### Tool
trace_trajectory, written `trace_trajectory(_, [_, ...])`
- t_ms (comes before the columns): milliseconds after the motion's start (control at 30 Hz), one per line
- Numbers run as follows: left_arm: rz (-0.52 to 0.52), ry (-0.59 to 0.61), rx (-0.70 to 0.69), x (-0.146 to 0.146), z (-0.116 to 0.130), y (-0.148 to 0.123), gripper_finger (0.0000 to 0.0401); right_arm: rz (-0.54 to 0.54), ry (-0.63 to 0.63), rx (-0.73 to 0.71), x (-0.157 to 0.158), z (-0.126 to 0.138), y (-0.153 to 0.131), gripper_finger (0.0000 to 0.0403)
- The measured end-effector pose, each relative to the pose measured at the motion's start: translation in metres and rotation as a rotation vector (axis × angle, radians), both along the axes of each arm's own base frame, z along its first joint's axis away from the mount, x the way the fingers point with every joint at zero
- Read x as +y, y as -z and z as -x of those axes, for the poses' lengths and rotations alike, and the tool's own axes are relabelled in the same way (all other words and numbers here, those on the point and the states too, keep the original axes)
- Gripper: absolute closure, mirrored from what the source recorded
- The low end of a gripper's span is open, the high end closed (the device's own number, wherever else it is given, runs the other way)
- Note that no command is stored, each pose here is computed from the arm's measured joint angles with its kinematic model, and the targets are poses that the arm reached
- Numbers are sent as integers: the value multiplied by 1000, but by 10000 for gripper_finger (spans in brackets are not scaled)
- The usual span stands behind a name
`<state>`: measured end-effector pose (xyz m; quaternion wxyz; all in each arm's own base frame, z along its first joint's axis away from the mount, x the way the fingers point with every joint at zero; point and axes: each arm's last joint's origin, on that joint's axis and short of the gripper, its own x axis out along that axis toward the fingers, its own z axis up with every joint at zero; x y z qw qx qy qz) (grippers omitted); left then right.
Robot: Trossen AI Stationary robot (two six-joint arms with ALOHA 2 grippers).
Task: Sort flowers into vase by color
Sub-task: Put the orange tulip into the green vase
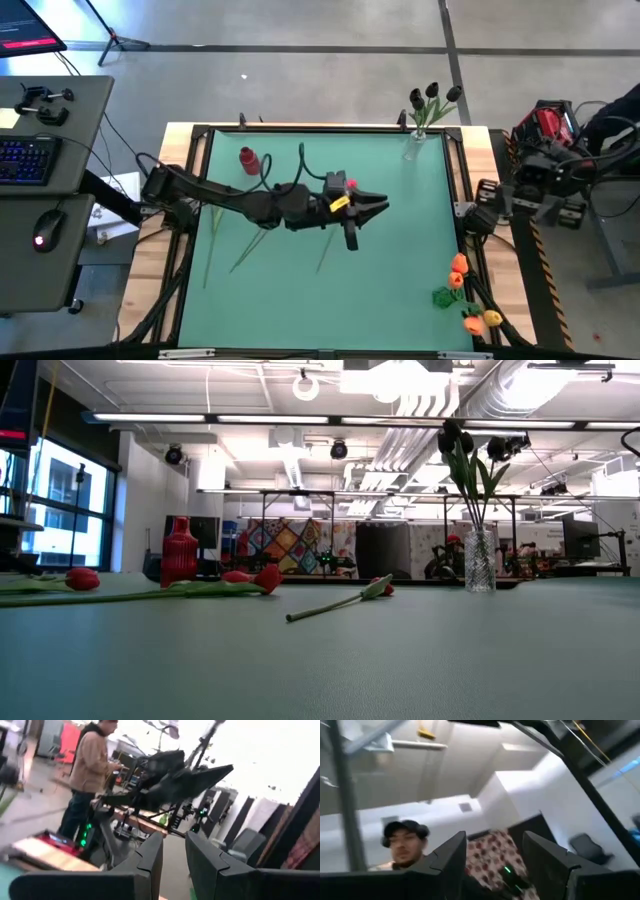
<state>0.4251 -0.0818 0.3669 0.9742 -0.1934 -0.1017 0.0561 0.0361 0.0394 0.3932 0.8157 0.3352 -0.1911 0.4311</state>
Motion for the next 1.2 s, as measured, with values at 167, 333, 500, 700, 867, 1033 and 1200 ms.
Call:
trace_trajectory(167, [-133,32,22,-15,5,-44,332,25,49,73,2,-4,5,219])
trace_trajectory(333, [-180,50,20,-23,10,-59,332,24,76,93,1,-5,7,220])
trace_trajectory(500, [-190,98,0,-33,5,-53,346,58,133,168,3,-9,13,234])
trace_trajectory(700, [-179,186,-79,-46,-18,-27,361,40,235,224,0,-10,14,257])
trace_trajectory(867, [-200,196,-21,-51,-31,-19,366,45,288,265,-6,-7,7,284])
trace_trajectory(1033, [-227,151,136,-48,-33,-20,389,87,296,300,-2,-11,4,351])
trace_trajectory(1200, [-222,164,93,-42,-31,-30,399,150,288,335,10,-21,-3,392])
